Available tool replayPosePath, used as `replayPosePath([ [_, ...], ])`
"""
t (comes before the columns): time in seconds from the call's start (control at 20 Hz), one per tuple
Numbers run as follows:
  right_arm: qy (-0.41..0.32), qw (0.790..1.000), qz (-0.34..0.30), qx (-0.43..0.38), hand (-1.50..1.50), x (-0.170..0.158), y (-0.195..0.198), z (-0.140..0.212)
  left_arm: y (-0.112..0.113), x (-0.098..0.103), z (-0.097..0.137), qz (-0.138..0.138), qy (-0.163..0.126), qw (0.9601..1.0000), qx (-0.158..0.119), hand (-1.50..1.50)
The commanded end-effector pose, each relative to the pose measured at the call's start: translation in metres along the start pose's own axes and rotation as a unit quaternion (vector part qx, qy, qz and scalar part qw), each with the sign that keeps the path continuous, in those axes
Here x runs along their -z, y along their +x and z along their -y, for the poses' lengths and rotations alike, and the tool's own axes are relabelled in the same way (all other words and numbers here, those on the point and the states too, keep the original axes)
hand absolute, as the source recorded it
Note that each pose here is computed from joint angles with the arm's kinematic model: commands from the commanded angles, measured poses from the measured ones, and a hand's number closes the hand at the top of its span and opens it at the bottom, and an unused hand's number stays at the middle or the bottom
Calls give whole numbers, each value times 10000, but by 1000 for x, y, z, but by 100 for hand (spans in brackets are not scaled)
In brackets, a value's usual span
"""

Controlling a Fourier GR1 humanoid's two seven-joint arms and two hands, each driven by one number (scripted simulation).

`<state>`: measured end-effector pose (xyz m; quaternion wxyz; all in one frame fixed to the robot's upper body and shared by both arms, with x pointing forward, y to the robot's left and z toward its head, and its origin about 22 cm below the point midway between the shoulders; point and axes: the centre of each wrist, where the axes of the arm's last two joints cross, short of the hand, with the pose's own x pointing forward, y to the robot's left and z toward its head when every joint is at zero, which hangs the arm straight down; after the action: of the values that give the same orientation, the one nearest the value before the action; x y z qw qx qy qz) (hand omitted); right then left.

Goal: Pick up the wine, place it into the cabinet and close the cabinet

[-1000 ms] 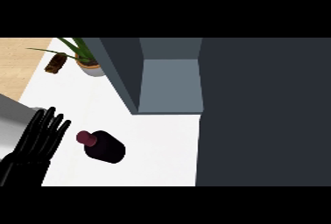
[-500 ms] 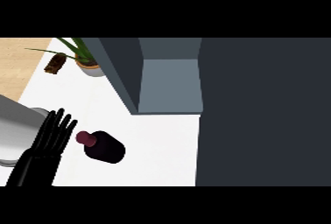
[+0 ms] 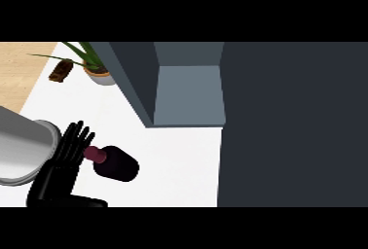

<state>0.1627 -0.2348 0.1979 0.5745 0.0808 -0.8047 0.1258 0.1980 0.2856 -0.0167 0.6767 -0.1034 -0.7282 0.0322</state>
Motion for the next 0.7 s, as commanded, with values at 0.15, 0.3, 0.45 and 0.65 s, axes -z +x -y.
replayPosePath([
  [0.15,215,9992,294,163,-150,-24,21,-8,-19,8,10,-11,-93,9999,-114,-150],
  [0.3,69,9991,342,249,-150,-33,34,-15,-43,-2,0,-77,-125,9998,-114,-150],
  [0.45,257,9990,337,160,-150,-14,37,-4,-38,11,7,-73,-152,9997,-170,-150],
  [0.65,126,9992,347,163,-150,-16,24,5,-45,1,-21,-126,-145,9998,-83,-150],
])
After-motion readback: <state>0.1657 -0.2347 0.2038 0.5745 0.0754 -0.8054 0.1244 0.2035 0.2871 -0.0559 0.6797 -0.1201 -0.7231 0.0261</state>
